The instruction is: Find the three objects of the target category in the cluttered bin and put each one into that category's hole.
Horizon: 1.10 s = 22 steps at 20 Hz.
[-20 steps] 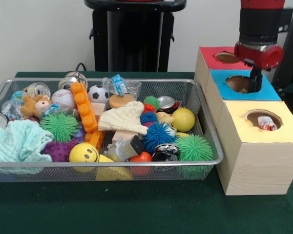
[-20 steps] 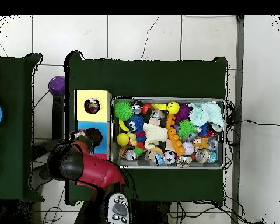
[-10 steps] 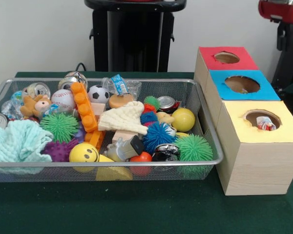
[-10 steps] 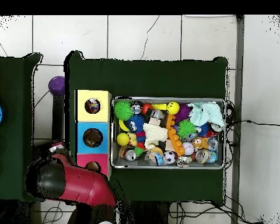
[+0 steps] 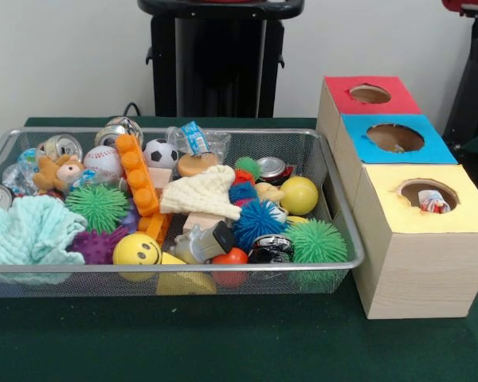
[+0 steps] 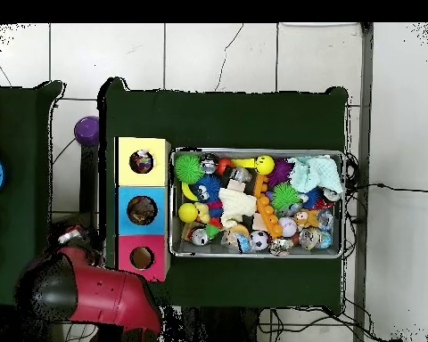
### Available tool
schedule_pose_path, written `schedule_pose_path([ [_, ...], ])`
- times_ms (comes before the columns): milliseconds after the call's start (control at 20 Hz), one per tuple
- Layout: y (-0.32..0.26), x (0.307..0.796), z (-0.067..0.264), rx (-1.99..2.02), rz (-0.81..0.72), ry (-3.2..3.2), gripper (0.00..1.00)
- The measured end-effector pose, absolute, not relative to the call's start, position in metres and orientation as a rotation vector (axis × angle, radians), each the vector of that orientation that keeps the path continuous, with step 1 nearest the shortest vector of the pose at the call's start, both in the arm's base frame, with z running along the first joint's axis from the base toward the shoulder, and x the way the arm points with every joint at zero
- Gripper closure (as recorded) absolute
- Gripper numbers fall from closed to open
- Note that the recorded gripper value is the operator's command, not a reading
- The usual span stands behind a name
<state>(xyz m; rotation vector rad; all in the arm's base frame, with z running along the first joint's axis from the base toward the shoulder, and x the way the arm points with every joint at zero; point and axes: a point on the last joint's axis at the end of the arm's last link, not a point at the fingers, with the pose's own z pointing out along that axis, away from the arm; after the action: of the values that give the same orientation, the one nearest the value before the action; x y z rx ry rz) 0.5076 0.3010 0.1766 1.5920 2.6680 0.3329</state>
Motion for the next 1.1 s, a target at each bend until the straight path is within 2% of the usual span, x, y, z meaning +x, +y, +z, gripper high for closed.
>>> schedule_pose_path([
  [200, 0.289, 0.499, 0.175, 1.546, 0.265, 2.659, 1.0],
  [550, 0.216, 0.468, 0.164, 1.239, -0.022, 2.676, 1.0],
  [750, 0.17, 0.467, 0.158, 1.147, -0.111, 2.656, 1.0],
  [1100, 0.151, 0.476, 0.138, 1.064, -0.169, 2.625, 1.0],
])
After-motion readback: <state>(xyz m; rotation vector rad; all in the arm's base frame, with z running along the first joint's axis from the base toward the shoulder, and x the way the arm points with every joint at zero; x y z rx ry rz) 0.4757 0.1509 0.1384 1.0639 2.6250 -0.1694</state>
